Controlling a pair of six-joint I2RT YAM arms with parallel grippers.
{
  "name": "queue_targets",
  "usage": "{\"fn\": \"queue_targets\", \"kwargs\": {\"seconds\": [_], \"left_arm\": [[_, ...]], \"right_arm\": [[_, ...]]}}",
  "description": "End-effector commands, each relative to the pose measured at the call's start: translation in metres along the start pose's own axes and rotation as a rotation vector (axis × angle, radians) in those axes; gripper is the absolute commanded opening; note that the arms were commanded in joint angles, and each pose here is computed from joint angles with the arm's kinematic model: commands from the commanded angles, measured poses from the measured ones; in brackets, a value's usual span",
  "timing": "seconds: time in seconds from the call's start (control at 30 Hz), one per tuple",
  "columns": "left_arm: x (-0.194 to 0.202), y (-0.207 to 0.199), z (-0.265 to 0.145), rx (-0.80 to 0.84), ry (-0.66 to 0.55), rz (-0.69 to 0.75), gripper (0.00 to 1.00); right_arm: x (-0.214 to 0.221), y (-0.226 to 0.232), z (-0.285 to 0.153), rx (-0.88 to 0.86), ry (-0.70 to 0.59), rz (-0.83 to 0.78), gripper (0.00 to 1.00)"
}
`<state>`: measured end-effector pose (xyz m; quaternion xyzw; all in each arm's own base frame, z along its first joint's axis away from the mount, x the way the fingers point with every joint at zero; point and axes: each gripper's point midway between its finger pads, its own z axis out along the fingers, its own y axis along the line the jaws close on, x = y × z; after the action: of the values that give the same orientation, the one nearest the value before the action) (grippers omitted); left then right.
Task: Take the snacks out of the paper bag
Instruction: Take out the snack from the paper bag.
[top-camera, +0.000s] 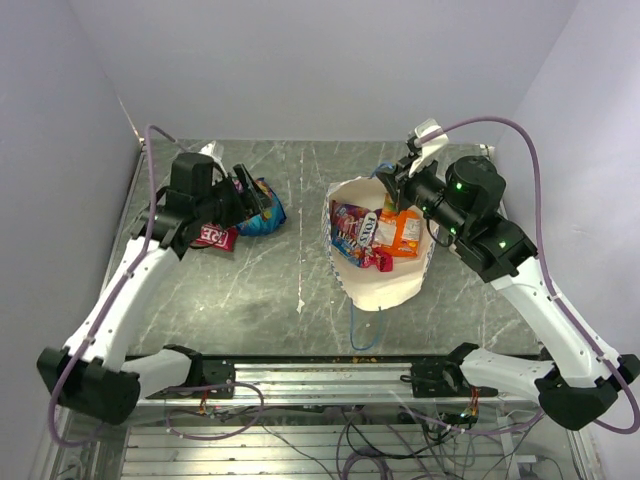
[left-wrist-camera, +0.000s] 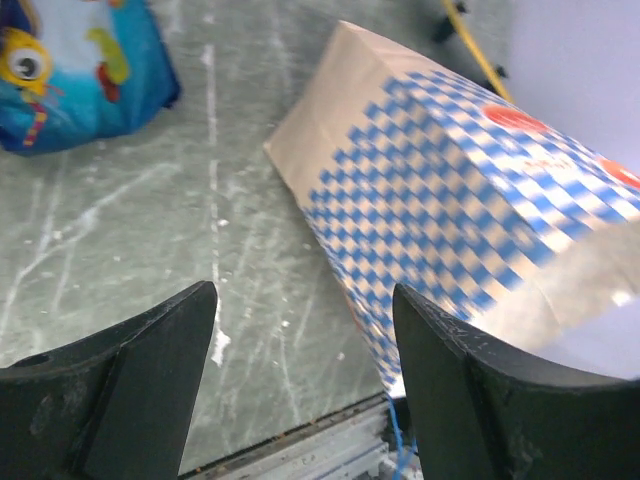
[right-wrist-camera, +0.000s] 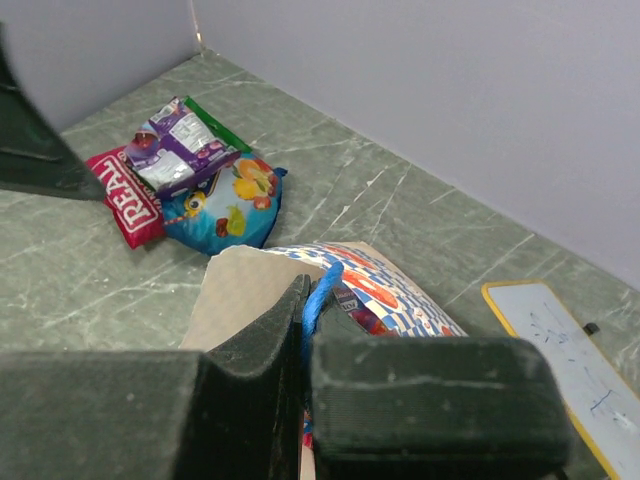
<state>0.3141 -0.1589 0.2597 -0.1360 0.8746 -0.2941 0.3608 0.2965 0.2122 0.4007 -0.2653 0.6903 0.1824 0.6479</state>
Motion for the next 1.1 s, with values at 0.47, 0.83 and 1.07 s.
{"fn": "queue_targets", "kwargs": {"seconds": [0.47,0.83,1.07], "left_arm": [[0.161,-0.202,-0.035,0.55,0.071,0.514,0.86],[0.2,-0.22,0.059,0.445,0.032,0.717,0.97],[0.21,-0.212,0.109,0.394,-0.029,0.772,0.73]], "right_arm": [[-0.027,-0.003,-0.005,0.02,-0.059,0.077,0.0],[-0.043,-0.001,0.007,-0.001,-0.067,0.076,0.0],[-0.049,-0.002,0.003,0.006,-0.082,0.085,0.0]]}}
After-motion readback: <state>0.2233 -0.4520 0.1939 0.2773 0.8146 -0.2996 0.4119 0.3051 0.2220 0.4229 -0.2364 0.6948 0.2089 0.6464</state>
